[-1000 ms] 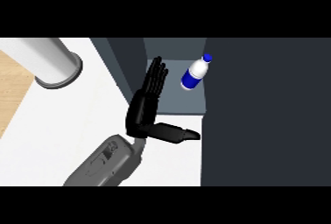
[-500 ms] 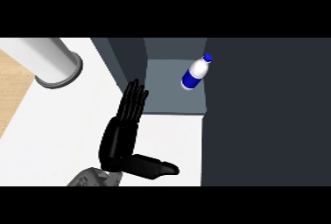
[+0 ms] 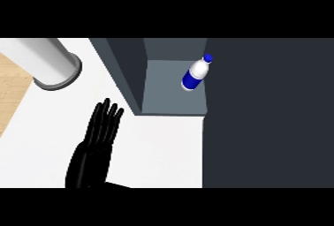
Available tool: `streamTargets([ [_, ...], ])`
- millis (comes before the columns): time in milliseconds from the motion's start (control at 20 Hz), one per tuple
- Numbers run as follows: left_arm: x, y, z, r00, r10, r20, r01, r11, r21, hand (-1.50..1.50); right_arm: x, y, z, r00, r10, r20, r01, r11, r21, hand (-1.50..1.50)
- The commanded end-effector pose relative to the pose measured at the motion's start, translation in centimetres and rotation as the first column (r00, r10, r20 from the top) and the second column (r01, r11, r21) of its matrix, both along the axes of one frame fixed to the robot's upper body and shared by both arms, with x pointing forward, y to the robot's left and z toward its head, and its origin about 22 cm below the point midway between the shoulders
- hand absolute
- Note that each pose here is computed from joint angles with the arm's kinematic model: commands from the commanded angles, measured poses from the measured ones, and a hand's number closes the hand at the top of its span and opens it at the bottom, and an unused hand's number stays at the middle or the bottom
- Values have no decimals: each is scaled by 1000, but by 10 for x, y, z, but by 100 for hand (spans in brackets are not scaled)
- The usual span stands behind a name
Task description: Pick up the bottled water, place it into the cabinet and close the cabinet
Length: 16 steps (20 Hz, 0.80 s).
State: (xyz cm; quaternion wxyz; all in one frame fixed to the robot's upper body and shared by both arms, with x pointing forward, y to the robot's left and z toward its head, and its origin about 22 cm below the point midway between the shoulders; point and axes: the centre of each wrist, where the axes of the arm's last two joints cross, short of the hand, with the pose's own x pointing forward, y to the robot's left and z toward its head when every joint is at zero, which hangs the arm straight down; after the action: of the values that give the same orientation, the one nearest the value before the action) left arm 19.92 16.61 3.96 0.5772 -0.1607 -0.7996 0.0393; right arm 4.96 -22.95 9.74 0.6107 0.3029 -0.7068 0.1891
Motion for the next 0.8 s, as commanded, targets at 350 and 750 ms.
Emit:
streamTargets([
  [350, -27, 40, 0, 997, 72, 7, -72, 997, -12, -150, -4, 43, 67, 981, 63, 182, -35, 988, -153, 150],
  [750, -27, 68, 3, 997, 76, 3, -76, 997, -13, -150, 23, 77, 59, 958, 151, 246, -100, 973, -206, 150],
])
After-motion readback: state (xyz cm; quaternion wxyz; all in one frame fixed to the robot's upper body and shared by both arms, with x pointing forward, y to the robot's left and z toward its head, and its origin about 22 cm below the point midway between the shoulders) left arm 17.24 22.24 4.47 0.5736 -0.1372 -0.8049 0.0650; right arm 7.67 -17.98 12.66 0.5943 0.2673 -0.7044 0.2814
